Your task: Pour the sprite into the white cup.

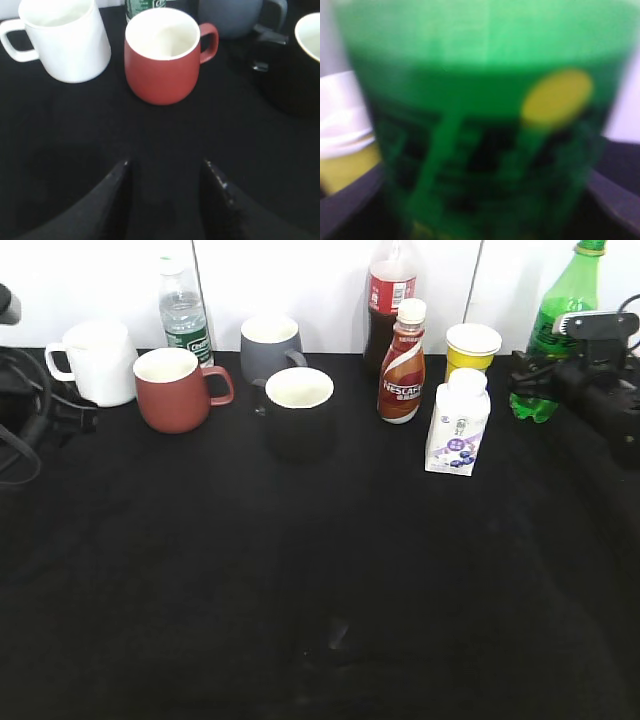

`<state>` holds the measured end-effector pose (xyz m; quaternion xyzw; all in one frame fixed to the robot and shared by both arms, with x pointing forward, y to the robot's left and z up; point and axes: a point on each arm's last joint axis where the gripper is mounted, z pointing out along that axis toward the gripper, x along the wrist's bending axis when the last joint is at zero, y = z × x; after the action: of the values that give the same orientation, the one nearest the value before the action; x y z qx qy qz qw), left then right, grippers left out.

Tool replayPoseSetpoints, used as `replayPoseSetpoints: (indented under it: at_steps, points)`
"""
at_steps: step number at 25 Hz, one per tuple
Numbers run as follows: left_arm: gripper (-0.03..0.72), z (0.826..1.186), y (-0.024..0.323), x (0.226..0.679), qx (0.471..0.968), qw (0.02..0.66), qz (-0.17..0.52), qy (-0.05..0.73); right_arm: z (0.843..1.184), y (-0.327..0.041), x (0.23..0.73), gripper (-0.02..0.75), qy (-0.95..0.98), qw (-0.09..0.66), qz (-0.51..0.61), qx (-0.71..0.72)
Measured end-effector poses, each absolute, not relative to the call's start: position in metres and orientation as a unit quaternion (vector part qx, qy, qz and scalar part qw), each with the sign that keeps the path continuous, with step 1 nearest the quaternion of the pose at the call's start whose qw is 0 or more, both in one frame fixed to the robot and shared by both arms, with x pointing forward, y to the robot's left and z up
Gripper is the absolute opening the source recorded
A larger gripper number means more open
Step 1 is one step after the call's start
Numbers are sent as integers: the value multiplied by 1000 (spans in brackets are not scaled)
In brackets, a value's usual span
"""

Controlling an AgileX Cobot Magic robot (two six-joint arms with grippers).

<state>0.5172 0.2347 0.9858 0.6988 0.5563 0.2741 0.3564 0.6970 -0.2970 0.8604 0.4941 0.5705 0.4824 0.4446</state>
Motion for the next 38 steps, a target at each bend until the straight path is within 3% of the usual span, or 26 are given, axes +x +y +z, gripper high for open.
replayPoseSetpoints:
  at_steps: [4, 6, 9, 13, 16, 19, 21, 25, 30, 38]
  points:
    - [344, 981, 237, 513, 694, 335, 249, 587, 914, -298, 672, 589, 596, 403, 442, 537]
    - [377, 978, 239, 506, 709, 268, 201, 621, 946, -302, 654, 589, 632, 350, 360, 590]
    - [490, 980, 243, 490, 749, 135, 106, 640, 970, -306, 609, 588, 658, 237, 198, 687]
    - [492, 994, 246, 454, 758, 52, 9, 650, 977, -270, 567, 575, 735, 81, 96, 666]
    - [489, 1045, 255, 415, 755, 122, 57, 642, 1013, -244, 536, 573, 767, 61, 90, 633]
    - [488, 1092, 271, 349, 737, 235, 145, 618, 1057, -241, 480, 573, 771, 97, 143, 612]
    - [488, 1090, 281, 307, 722, 285, 186, 603, 1067, -252, 428, 573, 765, 123, 175, 608]
    - [488, 1066, 296, 247, 689, 368, 251, 572, 1041, -275, 329, 572, 748, 163, 229, 601]
    - [480, 1065, 299, 236, 678, 391, 268, 562, 1052, -290, 264, 569, 698, 261, 357, 563]
    - [475, 1062, 295, 244, 694, 401, 296, 520, 1052, -291, 261, 568, 696, 267, 363, 559]
